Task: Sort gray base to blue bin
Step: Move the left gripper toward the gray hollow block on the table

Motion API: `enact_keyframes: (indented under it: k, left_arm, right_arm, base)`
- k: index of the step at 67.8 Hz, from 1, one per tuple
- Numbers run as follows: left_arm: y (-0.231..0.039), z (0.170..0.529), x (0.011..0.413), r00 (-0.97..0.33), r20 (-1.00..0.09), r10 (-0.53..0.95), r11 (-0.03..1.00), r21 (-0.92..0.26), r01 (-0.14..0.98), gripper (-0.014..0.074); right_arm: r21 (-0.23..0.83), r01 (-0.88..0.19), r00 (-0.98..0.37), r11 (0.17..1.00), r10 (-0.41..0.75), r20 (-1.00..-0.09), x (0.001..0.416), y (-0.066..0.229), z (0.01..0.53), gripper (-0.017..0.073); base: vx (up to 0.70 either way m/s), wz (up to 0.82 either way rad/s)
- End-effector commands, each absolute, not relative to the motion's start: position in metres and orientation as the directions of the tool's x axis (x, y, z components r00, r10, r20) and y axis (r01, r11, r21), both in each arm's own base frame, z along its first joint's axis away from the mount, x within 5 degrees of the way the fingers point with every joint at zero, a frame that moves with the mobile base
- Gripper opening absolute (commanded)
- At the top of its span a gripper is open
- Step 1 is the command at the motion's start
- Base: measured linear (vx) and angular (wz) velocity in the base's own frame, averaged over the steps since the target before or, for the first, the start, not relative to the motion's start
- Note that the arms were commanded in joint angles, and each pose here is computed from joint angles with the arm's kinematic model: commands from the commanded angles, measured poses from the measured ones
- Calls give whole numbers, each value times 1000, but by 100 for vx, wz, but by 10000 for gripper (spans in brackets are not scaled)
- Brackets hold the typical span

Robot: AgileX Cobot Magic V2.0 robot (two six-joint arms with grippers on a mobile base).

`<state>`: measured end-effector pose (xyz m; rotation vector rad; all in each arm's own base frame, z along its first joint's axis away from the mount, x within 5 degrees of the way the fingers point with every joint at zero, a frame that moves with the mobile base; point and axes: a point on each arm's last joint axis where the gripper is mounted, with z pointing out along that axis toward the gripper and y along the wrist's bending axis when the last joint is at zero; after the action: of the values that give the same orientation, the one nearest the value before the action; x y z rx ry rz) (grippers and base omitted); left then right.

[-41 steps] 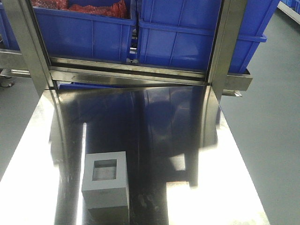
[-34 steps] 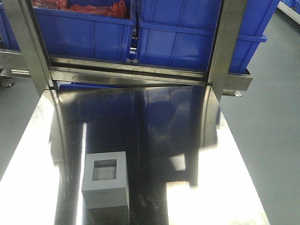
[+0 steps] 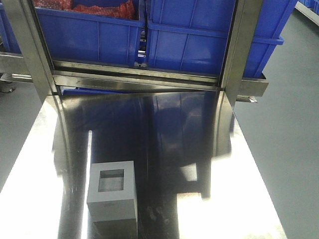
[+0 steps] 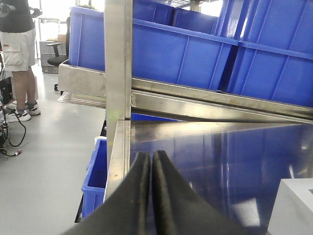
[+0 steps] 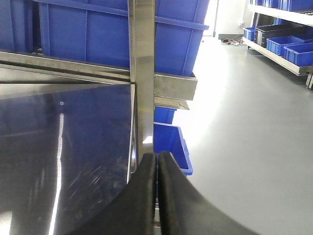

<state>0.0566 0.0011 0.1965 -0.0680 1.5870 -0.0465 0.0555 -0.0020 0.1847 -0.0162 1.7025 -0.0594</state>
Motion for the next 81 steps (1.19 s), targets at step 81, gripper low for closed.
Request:
enact_keyframes:
  k: [81]
  left_arm:
    - [0, 227, 52, 149, -986, -79, 997, -78, 14, -7]
  right_arm:
    - [-64, 29, -50, 998, -63, -997, 56, -2, 191, -5]
  base:
    - [0, 0]
